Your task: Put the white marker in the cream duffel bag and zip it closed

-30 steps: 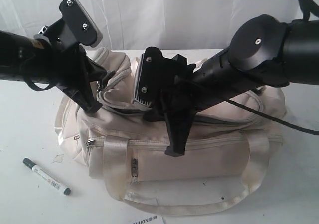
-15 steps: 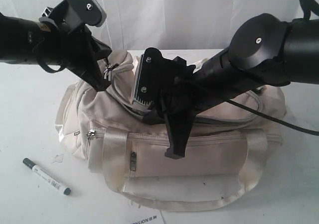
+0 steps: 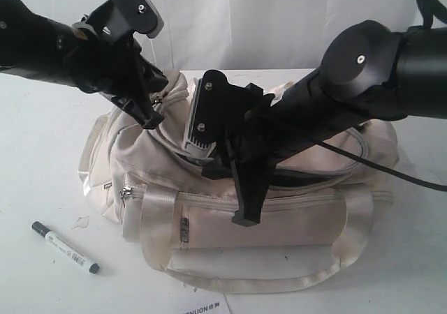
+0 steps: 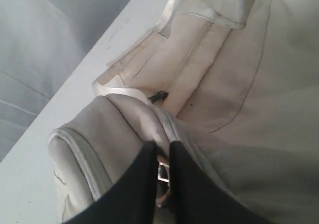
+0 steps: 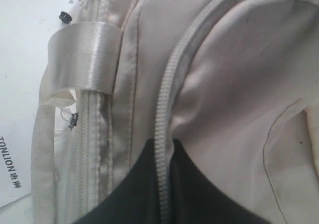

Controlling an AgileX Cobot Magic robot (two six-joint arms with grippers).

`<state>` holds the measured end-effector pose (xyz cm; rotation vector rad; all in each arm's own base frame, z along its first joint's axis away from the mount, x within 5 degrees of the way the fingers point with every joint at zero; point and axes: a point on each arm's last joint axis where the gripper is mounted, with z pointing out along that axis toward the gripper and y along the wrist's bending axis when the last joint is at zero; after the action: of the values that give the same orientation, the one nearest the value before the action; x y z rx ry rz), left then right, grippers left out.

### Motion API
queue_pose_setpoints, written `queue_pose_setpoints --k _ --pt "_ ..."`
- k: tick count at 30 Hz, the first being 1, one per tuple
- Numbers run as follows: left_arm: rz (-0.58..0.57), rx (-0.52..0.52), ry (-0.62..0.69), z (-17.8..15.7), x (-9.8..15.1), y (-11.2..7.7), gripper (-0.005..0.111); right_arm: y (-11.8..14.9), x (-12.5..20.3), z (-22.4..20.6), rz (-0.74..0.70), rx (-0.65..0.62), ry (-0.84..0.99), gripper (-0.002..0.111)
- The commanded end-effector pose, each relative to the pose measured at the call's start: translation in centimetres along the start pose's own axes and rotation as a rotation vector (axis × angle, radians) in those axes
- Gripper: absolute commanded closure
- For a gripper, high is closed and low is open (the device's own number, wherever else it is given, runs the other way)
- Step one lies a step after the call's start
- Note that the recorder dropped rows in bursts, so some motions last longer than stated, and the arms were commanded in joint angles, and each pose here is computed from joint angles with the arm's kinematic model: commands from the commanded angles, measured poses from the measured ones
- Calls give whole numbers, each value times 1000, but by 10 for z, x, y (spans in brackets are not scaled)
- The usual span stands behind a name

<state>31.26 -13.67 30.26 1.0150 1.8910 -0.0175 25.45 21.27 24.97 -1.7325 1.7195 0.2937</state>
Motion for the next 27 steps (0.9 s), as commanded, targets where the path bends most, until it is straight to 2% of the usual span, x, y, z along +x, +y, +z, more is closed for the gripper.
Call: queue_pose_setpoints --k 1,2,5,11,15,17,21,27 --pt "-58 66 -17 -26 -10 -6 57 1 -2 -3 -5 -8 0 108" --pt "-56 89 -9 -32 -11 -8 52 1 -2 -3 -5 -10 0 108" --pt "-58 189 24 -57 -12 -17 51 1 -2 -3 2 -13 0 108" --pt "-66 317 77 -74 -1 -34 68 5 -2 -3 27 -50 4 108" --pt "-90 349 100 -79 17 -48 70 7 -2 -6 26 -72 2 105" --pt "-100 401 51 -86 24 -59 70 7 -4 -10 22 -58 -6 99" --pt "-125 496 -60 -89 29 -76 70 7 -6 -15 36 -52 -14 98" --pt "-93 502 -90 -89 30 -78 70 8 -9 -22 65 -41 -27 98"
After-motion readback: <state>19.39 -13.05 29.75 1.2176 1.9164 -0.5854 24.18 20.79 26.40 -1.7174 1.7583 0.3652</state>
